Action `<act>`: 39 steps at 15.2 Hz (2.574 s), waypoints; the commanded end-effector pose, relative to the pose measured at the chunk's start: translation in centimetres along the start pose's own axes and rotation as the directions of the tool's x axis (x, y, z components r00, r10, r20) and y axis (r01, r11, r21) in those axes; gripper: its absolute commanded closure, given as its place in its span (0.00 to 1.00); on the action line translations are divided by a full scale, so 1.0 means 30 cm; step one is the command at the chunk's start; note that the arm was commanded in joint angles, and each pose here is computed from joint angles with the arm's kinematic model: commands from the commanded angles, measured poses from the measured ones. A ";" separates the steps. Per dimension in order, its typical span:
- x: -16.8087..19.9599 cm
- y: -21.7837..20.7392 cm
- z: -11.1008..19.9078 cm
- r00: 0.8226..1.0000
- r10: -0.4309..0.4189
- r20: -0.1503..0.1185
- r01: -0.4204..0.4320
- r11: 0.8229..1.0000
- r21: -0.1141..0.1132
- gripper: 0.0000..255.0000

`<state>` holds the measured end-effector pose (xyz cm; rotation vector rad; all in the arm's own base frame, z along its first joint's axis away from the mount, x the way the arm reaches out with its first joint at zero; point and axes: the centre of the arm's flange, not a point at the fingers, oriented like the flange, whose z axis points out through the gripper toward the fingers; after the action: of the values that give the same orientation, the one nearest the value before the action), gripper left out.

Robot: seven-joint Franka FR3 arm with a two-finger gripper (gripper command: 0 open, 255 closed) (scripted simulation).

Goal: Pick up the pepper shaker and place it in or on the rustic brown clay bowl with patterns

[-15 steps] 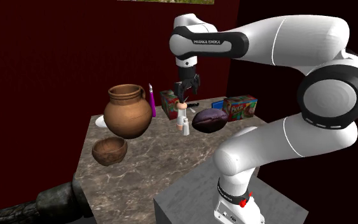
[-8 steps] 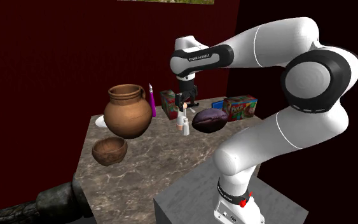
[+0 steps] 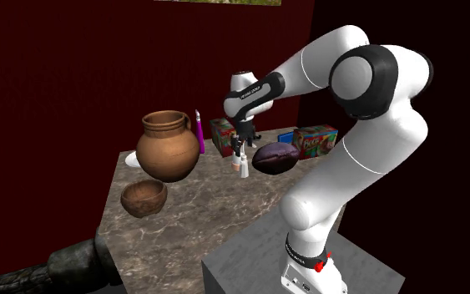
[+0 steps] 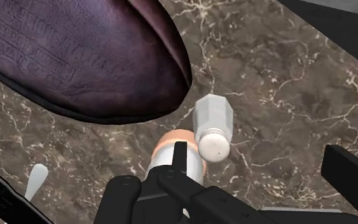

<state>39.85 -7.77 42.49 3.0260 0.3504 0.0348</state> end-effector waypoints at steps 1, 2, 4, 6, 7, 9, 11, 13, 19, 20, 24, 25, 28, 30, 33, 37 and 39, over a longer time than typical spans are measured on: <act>0.038 0.029 0.075 1.000 -0.017 -0.006 0.017 1.000 -0.001 0.00; 0.055 0.045 0.111 1.000 -0.025 -0.009 0.025 1.000 -0.001 0.00; 0.063 0.051 0.145 1.000 -0.029 -0.009 0.029 1.000 -0.001 0.00; 0.064 0.051 0.180 1.000 -0.029 -0.009 0.029 1.000 -0.001 0.00; 0.064 0.051 0.197 1.000 -0.029 -0.009 0.029 1.000 -0.001 0.00; 0.064 0.052 0.232 1.000 -0.029 -0.009 0.029 1.000 -0.001 0.00; 0.064 0.052 0.260 1.000 -0.029 -0.009 0.029 1.000 -0.001 0.00; 0.064 0.052 0.260 1.000 -0.029 -0.009 0.029 1.000 -0.001 0.00; 0.064 0.051 0.260 1.000 -0.029 -0.009 0.029 1.000 -0.001 1.00; 0.064 0.051 0.260 1.000 -0.029 -0.009 0.029 1.000 -0.001 1.00; 0.064 0.051 0.260 1.000 -0.029 -0.009 0.029 1.000 -0.001 1.00; 0.064 0.051 0.260 1.000 -0.029 -0.009 0.029 1.000 -0.001 1.00; 0.064 0.052 0.260 1.000 -0.029 -0.009 0.029 1.000 -0.001 1.00; 0.064 0.055 0.225 1.000 -0.029 -0.009 0.029 1.000 -0.001 1.00; 0.065 0.060 0.173 1.000 -0.029 -0.009 0.029 1.000 -0.001 1.00; 0.066 0.067 0.103 1.000 -0.029 -0.009 0.029 1.000 -0.001 1.00; 0.067 0.070 0.068 1.000 -0.029 -0.009 0.029 1.000 -0.001 1.00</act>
<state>42.30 -9.60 40.15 3.0198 0.3947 0.0479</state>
